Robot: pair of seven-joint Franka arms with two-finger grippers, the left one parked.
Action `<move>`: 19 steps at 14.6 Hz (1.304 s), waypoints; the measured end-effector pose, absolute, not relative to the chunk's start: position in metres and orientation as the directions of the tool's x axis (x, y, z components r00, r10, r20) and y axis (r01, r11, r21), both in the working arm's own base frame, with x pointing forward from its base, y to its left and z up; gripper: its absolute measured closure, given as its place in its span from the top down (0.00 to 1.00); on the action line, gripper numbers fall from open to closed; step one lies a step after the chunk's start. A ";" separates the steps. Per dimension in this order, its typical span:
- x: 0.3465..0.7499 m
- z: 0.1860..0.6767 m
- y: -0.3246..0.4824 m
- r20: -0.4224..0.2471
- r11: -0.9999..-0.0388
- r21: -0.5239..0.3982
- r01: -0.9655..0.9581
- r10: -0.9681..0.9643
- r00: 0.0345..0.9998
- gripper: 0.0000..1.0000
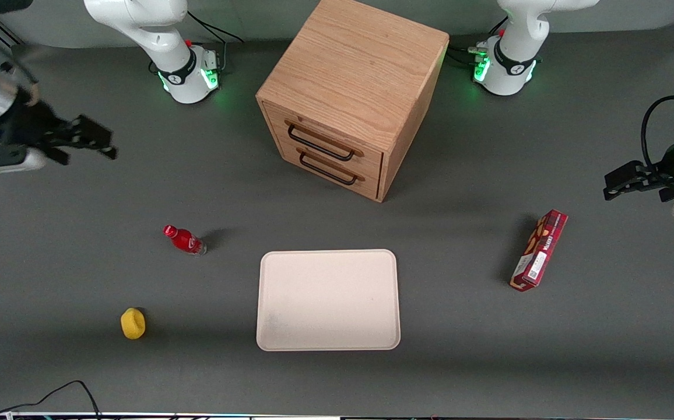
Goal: Open upper drawer
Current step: 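Move the right gripper toward the upper drawer's black handle, then hook the right gripper onto the upper drawer's black handle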
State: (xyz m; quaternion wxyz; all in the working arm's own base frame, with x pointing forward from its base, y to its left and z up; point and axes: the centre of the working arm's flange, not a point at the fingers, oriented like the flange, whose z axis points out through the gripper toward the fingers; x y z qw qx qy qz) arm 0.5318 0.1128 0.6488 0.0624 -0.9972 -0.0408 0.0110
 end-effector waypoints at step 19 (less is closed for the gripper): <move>0.539 0.436 0.358 0.111 -0.298 -0.558 0.774 0.898 0.426 1.00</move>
